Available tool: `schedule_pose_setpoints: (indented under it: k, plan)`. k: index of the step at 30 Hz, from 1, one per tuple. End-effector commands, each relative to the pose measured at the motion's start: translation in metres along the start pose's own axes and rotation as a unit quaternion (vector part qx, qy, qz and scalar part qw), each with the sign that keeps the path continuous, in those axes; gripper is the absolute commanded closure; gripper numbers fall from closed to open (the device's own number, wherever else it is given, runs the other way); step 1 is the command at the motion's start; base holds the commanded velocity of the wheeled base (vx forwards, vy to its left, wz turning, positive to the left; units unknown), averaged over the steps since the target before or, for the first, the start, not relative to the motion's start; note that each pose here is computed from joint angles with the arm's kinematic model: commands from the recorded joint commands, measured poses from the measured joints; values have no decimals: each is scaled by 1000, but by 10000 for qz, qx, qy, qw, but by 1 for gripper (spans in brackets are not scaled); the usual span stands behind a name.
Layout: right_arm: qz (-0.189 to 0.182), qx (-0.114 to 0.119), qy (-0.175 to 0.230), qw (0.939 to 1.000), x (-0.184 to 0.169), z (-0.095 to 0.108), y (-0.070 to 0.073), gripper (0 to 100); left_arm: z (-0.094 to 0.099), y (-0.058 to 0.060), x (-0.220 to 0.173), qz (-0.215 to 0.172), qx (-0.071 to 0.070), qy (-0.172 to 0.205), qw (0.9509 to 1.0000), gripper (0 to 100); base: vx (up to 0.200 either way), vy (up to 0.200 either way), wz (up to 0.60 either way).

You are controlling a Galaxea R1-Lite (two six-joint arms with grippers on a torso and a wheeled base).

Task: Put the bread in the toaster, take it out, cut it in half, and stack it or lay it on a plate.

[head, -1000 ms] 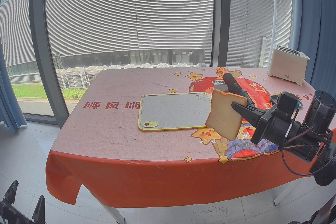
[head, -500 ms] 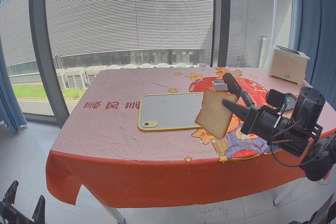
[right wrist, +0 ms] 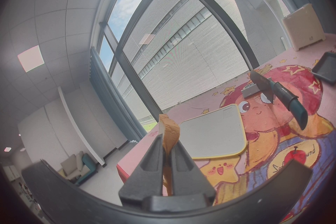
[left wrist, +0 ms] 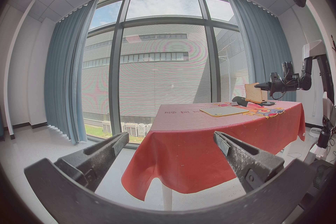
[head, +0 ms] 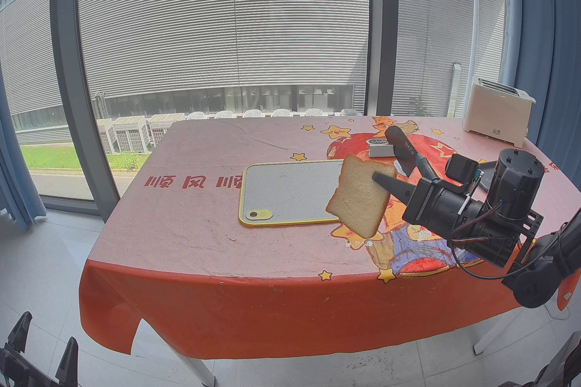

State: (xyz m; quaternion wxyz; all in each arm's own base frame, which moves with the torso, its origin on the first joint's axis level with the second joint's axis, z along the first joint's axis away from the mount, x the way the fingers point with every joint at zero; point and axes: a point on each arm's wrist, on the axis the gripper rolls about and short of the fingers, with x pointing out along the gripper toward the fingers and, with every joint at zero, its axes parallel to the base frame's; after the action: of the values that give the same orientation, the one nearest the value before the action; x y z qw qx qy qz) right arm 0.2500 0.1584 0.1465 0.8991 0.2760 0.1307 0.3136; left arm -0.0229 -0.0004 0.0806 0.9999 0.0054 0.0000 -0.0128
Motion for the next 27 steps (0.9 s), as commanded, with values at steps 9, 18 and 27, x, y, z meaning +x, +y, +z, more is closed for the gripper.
schedule_pose_setpoints:
  k: [9, 18, 27]
  plan:
    - [318, 828, -167, 9959, 19, 8, 14, 100, -5, 0, 0, -3, -1, 7, 10000, 0, 0, 0, 0]
    - [147, 1075, -263, 9938, 37, -1, 17, 100, -5, 0, 0, 5, -1, 7, 10000, 0, 0, 0, 0]
    - [-2, 1217, -731, 9899, 64, -18, 15, 100, -5, 0, 0, -3, -1, 7, 10000, 0, 0, 0, 0]
